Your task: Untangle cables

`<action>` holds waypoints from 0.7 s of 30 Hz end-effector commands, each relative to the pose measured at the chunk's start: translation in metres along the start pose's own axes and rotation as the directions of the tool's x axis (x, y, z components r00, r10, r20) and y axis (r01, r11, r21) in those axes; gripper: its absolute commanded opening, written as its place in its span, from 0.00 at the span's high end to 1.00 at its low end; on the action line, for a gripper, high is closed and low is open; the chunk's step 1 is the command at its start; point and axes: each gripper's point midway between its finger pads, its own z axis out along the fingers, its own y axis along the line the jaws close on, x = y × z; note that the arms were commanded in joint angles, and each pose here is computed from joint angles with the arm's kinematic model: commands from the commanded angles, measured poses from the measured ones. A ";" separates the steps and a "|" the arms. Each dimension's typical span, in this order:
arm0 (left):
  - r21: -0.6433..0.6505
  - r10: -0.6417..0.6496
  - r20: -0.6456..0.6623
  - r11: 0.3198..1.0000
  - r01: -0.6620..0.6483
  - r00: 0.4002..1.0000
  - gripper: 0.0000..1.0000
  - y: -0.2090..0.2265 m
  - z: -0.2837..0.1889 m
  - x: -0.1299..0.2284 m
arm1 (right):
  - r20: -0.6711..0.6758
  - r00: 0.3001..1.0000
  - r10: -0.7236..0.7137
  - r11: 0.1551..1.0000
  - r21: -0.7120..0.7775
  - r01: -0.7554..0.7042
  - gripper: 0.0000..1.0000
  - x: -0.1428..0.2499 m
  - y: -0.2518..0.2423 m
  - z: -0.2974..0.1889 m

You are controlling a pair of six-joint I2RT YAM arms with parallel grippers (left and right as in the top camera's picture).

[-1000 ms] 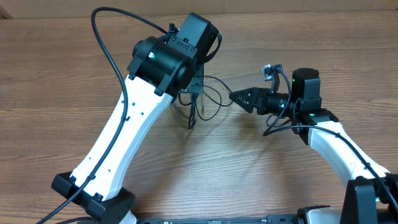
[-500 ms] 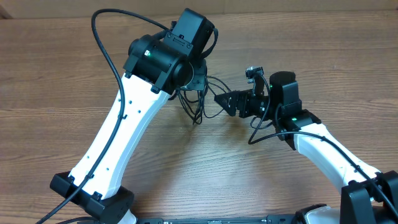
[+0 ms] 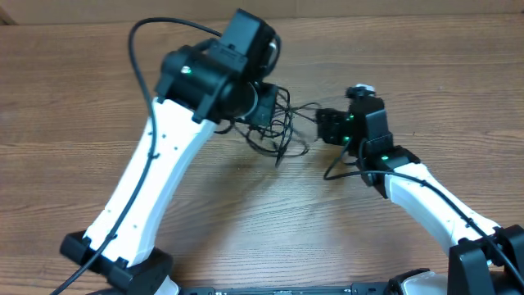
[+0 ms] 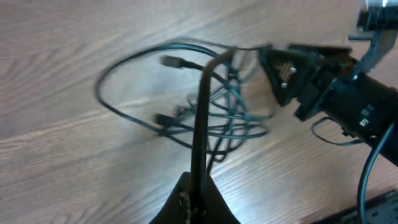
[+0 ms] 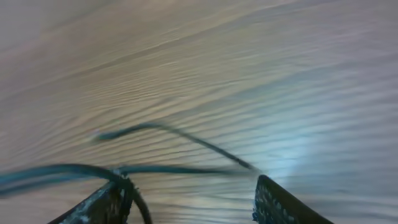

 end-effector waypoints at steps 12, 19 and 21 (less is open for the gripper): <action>0.042 -0.150 0.260 0.989 0.144 0.954 0.96 0.073 -0.098 -0.014 | 0.083 0.969 0.232 0.908 0.339 -0.246 0.38 -0.029 -0.151 -0.025; -0.052 -0.271 0.307 0.952 0.301 0.912 0.96 0.121 -0.106 -0.016 | 0.104 0.933 0.344 0.828 0.435 -0.354 0.39 -0.023 -0.206 -0.046; -0.081 -0.325 0.327 0.926 0.369 0.887 0.96 0.137 -0.109 -0.015 | 0.125 0.911 0.394 0.793 0.454 -0.405 0.39 -0.020 -0.220 -0.052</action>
